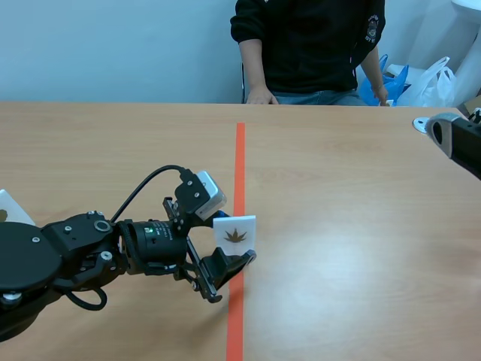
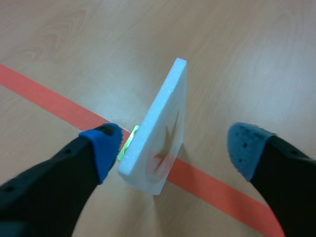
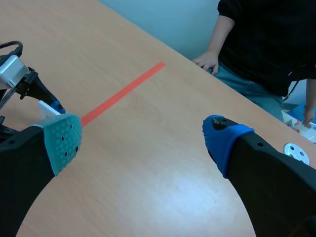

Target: Sort the leaf by its shape. The table is split by an orange tape line. A compound leaf with several leaflets goes to the left side, a simple leaf with one blade goes to the right side. Return to the home posture when a red brick is placed on the table.

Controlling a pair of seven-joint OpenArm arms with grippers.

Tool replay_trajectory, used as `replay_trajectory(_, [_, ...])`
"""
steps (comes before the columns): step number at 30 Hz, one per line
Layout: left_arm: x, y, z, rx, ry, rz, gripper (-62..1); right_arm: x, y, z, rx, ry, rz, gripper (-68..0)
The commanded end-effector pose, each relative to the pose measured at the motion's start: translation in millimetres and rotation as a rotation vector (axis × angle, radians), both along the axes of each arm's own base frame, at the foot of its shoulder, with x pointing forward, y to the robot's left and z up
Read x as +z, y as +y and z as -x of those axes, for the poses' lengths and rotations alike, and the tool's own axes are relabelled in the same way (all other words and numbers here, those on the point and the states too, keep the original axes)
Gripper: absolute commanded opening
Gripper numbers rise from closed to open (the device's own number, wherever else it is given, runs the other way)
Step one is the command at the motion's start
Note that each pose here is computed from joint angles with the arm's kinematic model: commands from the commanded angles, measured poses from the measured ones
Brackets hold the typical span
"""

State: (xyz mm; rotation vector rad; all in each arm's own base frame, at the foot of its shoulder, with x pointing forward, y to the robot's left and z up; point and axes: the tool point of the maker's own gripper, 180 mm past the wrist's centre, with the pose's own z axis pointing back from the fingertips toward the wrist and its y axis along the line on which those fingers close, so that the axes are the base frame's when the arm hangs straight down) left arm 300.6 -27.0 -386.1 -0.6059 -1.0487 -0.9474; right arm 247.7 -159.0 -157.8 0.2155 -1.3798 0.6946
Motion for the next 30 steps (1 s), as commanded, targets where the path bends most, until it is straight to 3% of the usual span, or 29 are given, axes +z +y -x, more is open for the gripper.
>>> replay_trajectory(1, [17.8, -5.4, -12.1, 0.012, -0.049, 0.043, -25.4, 9.0, -3.2, -2.5, 0.003, -0.034, 0.003, -17.5])
replay_trajectory(14, [18.1, -4.4, -13.8, 0.022, -0.055, 0.043, -48.2, 9.5, -3.1, -2.5, 0.004, -0.036, 0.001, -17.5])
replay_trajectory(30, [21.8, -5.3, -14.5, 0.022, -0.066, 0.062, -50.7, 9.5, -3.1, -2.5, 0.004, -0.036, 0.001, -17.5])
